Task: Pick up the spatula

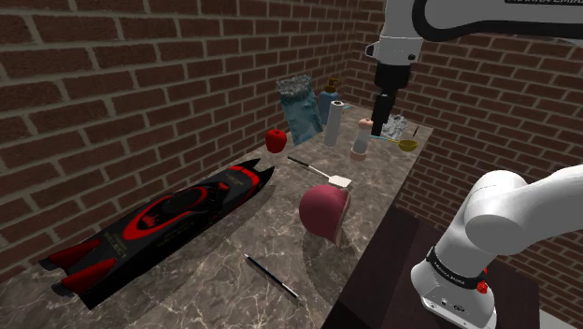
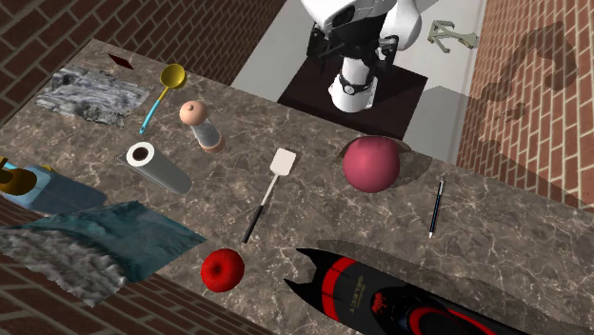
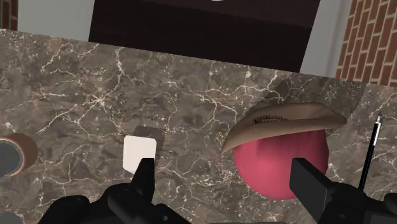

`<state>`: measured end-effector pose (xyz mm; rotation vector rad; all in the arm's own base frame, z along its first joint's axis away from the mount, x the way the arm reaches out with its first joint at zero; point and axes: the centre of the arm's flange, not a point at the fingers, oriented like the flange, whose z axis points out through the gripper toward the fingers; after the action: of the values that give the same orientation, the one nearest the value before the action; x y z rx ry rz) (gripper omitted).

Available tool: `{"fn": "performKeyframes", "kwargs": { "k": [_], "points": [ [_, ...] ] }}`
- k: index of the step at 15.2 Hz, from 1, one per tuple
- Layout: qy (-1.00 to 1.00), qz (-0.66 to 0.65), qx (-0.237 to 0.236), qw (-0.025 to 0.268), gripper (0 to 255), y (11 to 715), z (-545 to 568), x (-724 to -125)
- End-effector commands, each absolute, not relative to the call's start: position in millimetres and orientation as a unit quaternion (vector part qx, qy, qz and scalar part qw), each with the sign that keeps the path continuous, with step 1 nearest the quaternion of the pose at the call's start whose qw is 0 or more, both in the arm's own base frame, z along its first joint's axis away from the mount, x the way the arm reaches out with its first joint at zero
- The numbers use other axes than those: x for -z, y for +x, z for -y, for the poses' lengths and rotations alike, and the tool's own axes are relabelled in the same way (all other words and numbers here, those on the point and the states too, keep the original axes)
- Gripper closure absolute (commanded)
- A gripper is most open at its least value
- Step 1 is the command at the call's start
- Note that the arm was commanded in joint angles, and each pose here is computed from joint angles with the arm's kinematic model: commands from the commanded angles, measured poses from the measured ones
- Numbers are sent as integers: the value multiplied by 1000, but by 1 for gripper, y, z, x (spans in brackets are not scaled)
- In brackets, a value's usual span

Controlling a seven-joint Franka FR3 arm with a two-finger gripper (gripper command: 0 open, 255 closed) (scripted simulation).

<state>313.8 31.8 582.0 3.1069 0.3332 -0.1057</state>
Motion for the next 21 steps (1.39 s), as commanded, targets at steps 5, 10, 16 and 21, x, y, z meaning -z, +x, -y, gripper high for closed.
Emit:
{"fn": "performKeyframes", "kwargs": {
  "k": [5,10,16,21],
  "points": [
    [995,-96,24,6,0,344,-19,-543],
    [996,-84,11,4,0,382,-3,-494],
    [998,-68,-5,2,0,429,17,-437],
    [998,-55,-17,1,0,468,35,-391]
  ]
}}
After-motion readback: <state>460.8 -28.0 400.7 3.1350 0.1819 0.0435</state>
